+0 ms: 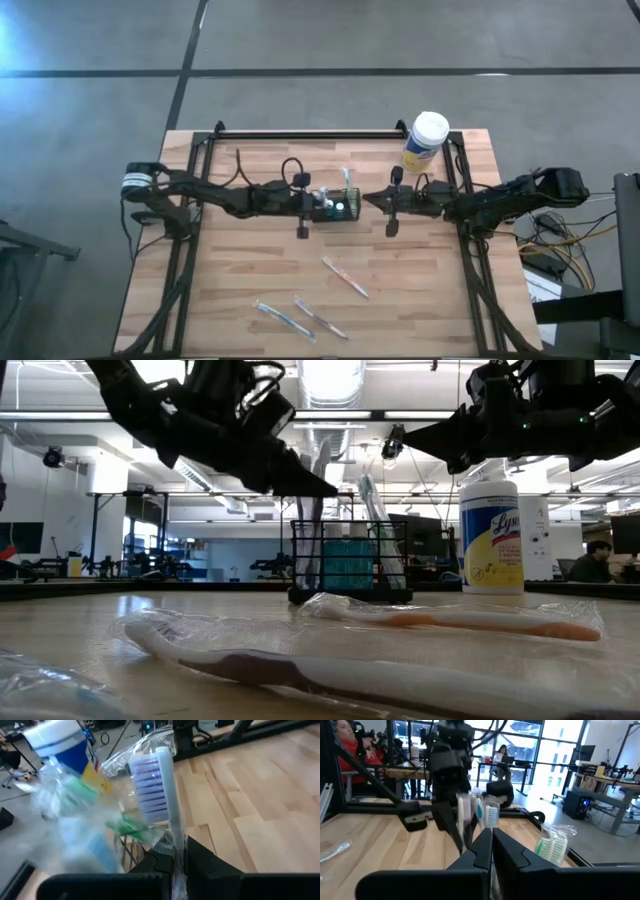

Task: Pick & Place toothbrushing station
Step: Put the right purple toothbrush into the wire organizer, then put the purple toothbrush into the wire organizer

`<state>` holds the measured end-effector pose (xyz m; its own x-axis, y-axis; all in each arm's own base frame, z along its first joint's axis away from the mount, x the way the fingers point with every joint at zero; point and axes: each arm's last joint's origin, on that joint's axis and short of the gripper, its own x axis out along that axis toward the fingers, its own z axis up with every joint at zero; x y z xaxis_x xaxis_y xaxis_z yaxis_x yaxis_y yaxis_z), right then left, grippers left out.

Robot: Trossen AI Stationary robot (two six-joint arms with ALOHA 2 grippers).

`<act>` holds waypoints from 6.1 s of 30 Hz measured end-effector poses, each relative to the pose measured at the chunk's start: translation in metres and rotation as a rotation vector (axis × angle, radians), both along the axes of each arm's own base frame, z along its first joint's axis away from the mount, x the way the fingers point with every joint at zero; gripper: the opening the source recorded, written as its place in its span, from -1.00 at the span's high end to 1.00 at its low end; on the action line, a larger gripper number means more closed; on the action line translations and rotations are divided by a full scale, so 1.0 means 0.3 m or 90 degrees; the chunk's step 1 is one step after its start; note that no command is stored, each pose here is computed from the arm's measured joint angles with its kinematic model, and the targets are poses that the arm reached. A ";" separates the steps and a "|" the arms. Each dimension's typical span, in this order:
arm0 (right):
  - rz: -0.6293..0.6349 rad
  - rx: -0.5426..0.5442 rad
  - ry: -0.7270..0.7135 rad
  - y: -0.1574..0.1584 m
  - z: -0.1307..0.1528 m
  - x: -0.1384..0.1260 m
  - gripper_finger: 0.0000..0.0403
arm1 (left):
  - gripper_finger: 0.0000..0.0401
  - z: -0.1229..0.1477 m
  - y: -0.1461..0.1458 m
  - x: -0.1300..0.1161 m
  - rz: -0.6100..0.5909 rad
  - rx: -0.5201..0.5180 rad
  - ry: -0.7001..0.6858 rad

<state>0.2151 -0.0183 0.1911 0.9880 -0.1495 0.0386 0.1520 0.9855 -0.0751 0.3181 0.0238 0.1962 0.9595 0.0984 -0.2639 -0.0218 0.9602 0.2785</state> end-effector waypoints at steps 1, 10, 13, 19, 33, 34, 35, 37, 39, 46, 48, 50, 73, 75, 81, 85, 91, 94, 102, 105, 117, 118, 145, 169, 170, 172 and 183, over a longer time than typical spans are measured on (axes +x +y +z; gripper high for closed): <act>0.001 0.000 0.000 0.000 0.000 0.000 0.96 | 0.89 -0.008 0.001 0.003 0.000 0.000 0.004; 0.005 0.000 0.000 0.001 0.000 0.000 0.96 | 0.89 -0.031 0.003 0.011 0.011 0.002 0.015; 0.005 0.000 0.001 0.001 0.000 0.001 0.96 | 0.79 -0.028 0.003 0.010 0.014 -0.007 0.012; 0.005 0.003 0.002 0.001 -0.001 0.001 0.96 | 0.54 -0.002 0.001 0.000 0.017 -0.041 -0.004; 0.005 0.010 0.003 0.001 -0.002 0.001 0.96 | 0.02 0.125 -0.012 -0.075 -0.003 -0.062 -0.033; 0.005 0.010 0.003 0.001 -0.002 0.001 0.96 | 0.00 0.140 -0.014 -0.088 -0.010 -0.064 -0.034; 0.005 0.010 0.003 0.001 -0.002 0.001 0.96 | -0.02 0.156 -0.018 -0.101 -0.019 -0.066 -0.036; 0.005 0.010 0.003 0.001 -0.002 0.001 0.96 | -0.03 0.188 -0.025 -0.135 -0.041 -0.070 -0.029; 0.005 0.012 0.003 0.001 -0.002 0.001 0.96 | -0.03 0.224 -0.032 -0.175 -0.060 -0.073 -0.029; 0.005 0.017 0.002 0.001 -0.002 0.001 0.96 | 0.15 0.338 -0.065 -0.370 -0.083 -0.088 -0.017; 0.005 0.017 0.002 0.001 -0.002 0.001 0.96 | 0.31 0.344 -0.069 -0.431 -0.065 -0.078 -0.018; 0.005 0.017 0.002 0.001 -0.002 0.001 0.96 | 0.50 0.328 -0.066 -0.485 -0.039 -0.073 -0.029; 0.006 0.034 0.001 0.001 -0.004 0.001 0.96 | 0.99 -0.029 -0.059 -0.688 0.050 -0.174 -0.184; 0.006 0.033 0.001 0.001 -0.004 0.001 0.96 | 0.99 -0.041 -0.057 -0.692 0.065 -0.162 -0.181; 0.006 0.033 0.001 0.001 -0.004 0.001 0.96 | 0.99 -0.089 -0.057 -0.699 0.061 -0.149 -0.165; 0.006 0.033 0.001 0.001 -0.004 0.001 0.96 | 0.99 -0.093 -0.057 -0.701 0.061 -0.149 -0.162; 0.006 0.036 0.006 0.001 -0.006 0.001 0.96 | 0.98 -0.122 -0.057 -0.702 0.065 -0.155 -0.135; 0.006 0.049 0.009 0.001 -0.009 0.001 0.96 | 0.98 -0.127 -0.057 -0.702 0.066 -0.156 -0.124; 0.040 0.111 0.047 0.051 0.010 0.037 0.96 | 0.96 -0.128 -0.057 -0.702 0.065 -0.154 -0.124; 0.015 0.117 0.160 0.100 0.035 0.081 0.96 | 0.95 -0.128 -0.057 -0.702 0.063 -0.155 -0.123; 0.028 0.191 0.358 0.385 0.168 0.229 0.96 | 0.95 -0.108 -0.057 -0.703 0.059 -0.144 -0.138; 0.029 0.202 0.369 0.405 0.170 0.246 0.96 | 0.95 -0.105 -0.057 -0.703 0.061 -0.143 -0.141; -0.002 0.310 0.801 0.835 -0.070 0.760 -0.02 | 0.95 -0.121 -0.057 -0.705 0.088 -0.243 -0.119; -0.008 0.238 0.847 0.838 -0.172 0.769 0.65 | 0.94 -0.120 -0.057 -0.705 0.089 -0.246 -0.120; -0.009 0.233 0.846 0.838 -0.172 0.769 0.72 | 0.94 -0.120 -0.057 -0.705 0.089 -0.246 -0.120; 0.006 0.218 0.844 0.837 -0.164 0.769 0.86 | 0.94 -0.120 -0.057 -0.705 0.089 -0.246 -0.120; 0.027 0.066 0.719 0.814 0.068 0.735 0.92 | 0.94 -0.120 -0.057 -0.705 0.087 -0.239 -0.119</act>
